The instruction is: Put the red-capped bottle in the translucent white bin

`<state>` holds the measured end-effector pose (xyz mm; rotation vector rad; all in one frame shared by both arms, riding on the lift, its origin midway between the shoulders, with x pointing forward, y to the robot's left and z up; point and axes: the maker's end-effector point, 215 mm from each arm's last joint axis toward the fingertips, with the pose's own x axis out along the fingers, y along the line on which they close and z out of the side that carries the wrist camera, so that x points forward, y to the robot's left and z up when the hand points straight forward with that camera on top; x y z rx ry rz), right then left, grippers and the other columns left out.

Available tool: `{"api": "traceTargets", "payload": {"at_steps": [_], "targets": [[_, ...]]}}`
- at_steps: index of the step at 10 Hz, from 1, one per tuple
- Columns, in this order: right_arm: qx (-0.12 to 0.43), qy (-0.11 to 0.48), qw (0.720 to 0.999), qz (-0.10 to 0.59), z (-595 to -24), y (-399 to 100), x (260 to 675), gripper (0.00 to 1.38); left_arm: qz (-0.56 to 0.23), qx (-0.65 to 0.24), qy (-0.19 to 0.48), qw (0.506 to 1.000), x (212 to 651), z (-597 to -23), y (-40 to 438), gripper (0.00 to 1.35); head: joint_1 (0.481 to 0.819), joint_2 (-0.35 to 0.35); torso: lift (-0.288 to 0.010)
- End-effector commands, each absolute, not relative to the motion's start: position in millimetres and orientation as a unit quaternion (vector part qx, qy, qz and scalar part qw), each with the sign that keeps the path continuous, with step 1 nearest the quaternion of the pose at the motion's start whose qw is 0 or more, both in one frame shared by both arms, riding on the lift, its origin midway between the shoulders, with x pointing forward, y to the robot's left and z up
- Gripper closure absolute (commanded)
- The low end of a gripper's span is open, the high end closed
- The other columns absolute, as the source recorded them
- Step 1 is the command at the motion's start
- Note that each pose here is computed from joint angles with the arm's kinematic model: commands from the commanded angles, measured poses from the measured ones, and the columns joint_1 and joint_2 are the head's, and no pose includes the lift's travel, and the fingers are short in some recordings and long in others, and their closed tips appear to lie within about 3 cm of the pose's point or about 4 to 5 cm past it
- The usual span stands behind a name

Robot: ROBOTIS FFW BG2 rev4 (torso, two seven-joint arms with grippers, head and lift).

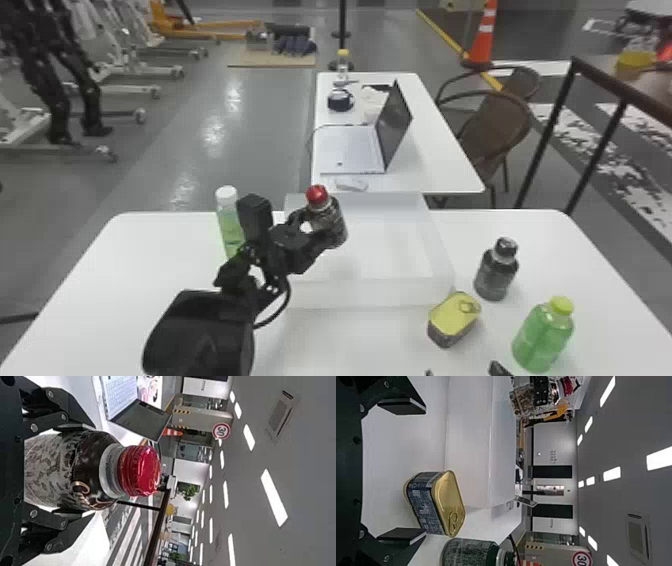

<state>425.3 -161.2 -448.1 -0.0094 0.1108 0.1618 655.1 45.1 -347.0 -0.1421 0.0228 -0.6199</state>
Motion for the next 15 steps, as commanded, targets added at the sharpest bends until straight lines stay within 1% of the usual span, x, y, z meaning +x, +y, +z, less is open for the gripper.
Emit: {"api": "traceTargets", "payload": {"at_steps": [1, 2, 3, 4, 5, 6, 7, 10, 12, 14, 15], "targets": [[-0.004, 0.056, 0.995, 0.081, -448.5, -160.9, 424.7, 0.2, -0.3, -0.066, 0.011, 0.951, 655.3, -348.9, 49.9, 0.32, 0.549, 0.0, -0.1], [-0.004, 0.056, 0.995, 0.081, -448.5, -160.9, 424.7, 0.2, -0.302, -0.066, 0.01, 0.951, 654.9, -348.0, 48.1, 0.17, 0.549, 0.0, -0.1], [-0.004, 0.056, 0.995, 0.08, -448.5, -161.2, 424.7, 0.2, -0.302, -0.066, 0.009, 0.951, 654.5, -347.5, 46.5, 0.11, 0.549, 0.0, -0.1], [-0.004, 0.056, 0.995, 0.081, -448.5, -160.9, 424.7, 0.2, -0.302, -0.062, -0.016, 0.951, 653.4, -332.6, 48.3, 0.11, 0.549, 0.0, -0.1], [-0.004, 0.056, 0.995, 0.081, -448.5, -160.9, 424.7, 0.2, -0.288, -0.041, -0.033, 0.956, 652.1, -315.0, 60.9, 0.11, 0.549, 0.0, -0.1], [-0.004, 0.055, 0.995, 0.081, -447.8, -160.8, 424.9, 0.2, -0.254, -0.028, -0.043, 0.966, 645.6, -305.4, 86.2, 0.11, 0.549, 0.0, -0.1], [-0.005, 0.055, 0.995, 0.08, -447.8, -161.0, 424.9, 0.2, -0.204, -0.033, -0.053, 0.977, 631.6, -303.2, 125.2, 0.11, 0.549, 0.0, -0.1], [-0.007, 0.052, 0.995, 0.079, -443.2, -162.6, 421.7, 0.2, -0.08, -0.042, -0.053, 0.995, 571.9, -322.0, 240.7, 0.11, 0.549, 0.0, -0.1], [-0.006, 0.055, 0.996, 0.064, -443.3, -169.8, 414.5, 0.2, -0.012, -0.042, -0.04, 0.998, 522.6, -352.2, 286.7, 0.11, 0.549, 0.0, -0.1], [-0.006, 0.059, 0.997, 0.055, -445.3, -175.5, 409.1, 0.2, 0.033, -0.045, -0.013, 0.998, 474.0, -390.1, 313.5, 0.11, 0.549, 0.0, -0.1], [-0.008, 0.061, 0.997, 0.052, -446.5, -177.8, 407.1, 0.2, 0.049, -0.03, -0.005, 0.998, 455.5, -400.4, 328.0, 0.11, 0.549, 0.0, -0.1]]}}
